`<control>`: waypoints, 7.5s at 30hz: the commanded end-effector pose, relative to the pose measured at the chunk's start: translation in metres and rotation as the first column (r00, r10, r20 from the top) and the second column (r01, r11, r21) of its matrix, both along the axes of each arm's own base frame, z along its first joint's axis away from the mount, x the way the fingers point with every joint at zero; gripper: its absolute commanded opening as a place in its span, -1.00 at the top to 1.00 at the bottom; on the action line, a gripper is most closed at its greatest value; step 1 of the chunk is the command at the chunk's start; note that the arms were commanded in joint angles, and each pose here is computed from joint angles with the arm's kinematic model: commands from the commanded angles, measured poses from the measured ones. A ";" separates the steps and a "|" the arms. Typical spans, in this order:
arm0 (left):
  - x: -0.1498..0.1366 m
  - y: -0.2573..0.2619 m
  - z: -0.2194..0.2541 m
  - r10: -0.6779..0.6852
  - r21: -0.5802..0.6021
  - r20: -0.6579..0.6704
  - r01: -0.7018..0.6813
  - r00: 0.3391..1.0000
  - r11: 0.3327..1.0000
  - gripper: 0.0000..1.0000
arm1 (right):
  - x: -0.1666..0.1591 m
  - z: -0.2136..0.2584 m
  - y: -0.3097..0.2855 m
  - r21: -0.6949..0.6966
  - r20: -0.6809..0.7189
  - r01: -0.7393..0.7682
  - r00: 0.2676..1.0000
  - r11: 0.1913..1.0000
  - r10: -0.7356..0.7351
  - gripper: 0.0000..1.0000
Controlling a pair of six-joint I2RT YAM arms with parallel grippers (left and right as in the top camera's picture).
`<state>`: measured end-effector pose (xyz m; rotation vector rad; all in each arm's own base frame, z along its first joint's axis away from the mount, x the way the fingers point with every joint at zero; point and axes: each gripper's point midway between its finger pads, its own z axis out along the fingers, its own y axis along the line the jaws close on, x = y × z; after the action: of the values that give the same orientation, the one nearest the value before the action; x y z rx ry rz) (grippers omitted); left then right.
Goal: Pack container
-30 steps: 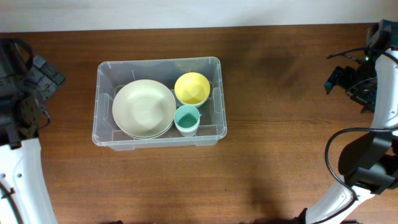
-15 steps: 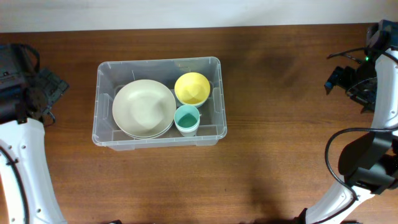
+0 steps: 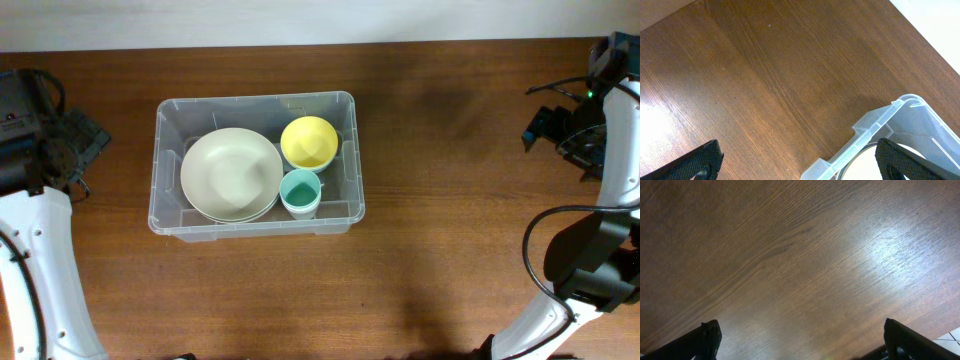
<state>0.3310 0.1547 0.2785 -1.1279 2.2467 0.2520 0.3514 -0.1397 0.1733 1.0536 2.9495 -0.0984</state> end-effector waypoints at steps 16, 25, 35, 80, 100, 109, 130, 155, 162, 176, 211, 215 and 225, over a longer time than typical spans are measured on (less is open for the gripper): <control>0.000 0.002 -0.004 0.002 -0.004 -0.008 -0.002 1.000 1.000 -0.99 | -0.001 0.004 -0.002 -0.008 0.003 -0.066 0.998 0.998 0.066 -0.98; 0.000 0.002 -0.004 0.002 -0.004 -0.008 -0.002 1.000 1.000 -0.99 | 0.028 0.017 0.002 -0.048 0.142 -0.086 0.986 0.995 0.092 -0.98; 0.000 0.002 -0.004 0.002 -0.004 -0.008 -0.002 1.000 1.000 -0.99 | 0.064 0.152 0.069 -0.318 0.545 -0.167 0.774 0.933 0.324 -0.98; 0.000 0.002 -0.004 0.002 -0.004 -0.008 -0.002 1.000 1.000 -0.99 | -0.158 0.178 0.177 -0.656 0.735 -0.100 -0.310 0.748 0.603 -0.98; 0.000 0.002 -0.004 0.002 -0.004 -0.008 -0.002 1.000 1.000 -0.99 | -0.166 0.163 0.188 -0.776 0.584 -0.028 -0.411 0.630 0.700 -0.98; 0.000 0.002 -0.004 0.002 -0.004 -0.008 -0.002 1.000 1.000 -0.99 | -0.143 0.126 0.187 -0.775 0.590 -0.041 -0.404 0.631 0.699 -0.98; 0.000 0.002 -0.004 0.002 -0.004 -0.008 -0.002 1.000 1.000 -0.99 | -0.122 0.063 0.190 -0.769 0.624 -0.122 -0.363 0.628 0.693 -0.98; 0.000 0.002 -0.004 0.002 -0.004 -0.008 -0.002 1.000 1.000 -0.99 | -0.114 -0.009 0.191 -0.708 0.702 -0.309 -0.208 0.635 0.681 -0.97; 0.000 0.002 -0.004 0.002 -0.004 -0.008 -0.002 1.000 1.000 -0.99 | -0.114 -0.010 0.191 -0.708 0.702 -0.309 -0.207 0.635 0.681 -0.98; 0.000 0.002 -0.004 0.002 -0.004 -0.008 -0.002 1.000 1.000 -0.99 | -0.114 -0.010 0.191 -0.708 0.702 -0.309 -0.207 0.636 0.681 -0.98; 0.000 0.002 -0.004 0.002 -0.004 -0.008 -0.002 1.000 1.000 -0.99 | -0.114 -0.010 0.191 -0.708 0.702 -0.309 -0.207 0.636 0.681 -0.98; 0.000 0.002 -0.004 0.002 -0.004 -0.008 -0.002 1.000 1.000 -0.99 | -0.114 -0.010 0.191 -0.708 0.702 -0.309 -0.207 0.636 0.681 -0.98; 0.000 0.002 -0.004 0.002 -0.004 -0.008 -0.002 1.000 1.000 -0.99 | -0.114 -0.010 0.191 -0.708 0.702 -0.309 -0.207 0.636 0.681 -0.98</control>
<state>0.3312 0.1542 0.2783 -1.1271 2.2483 0.2478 0.2391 0.0470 0.1656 -0.3307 1.5832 0.1421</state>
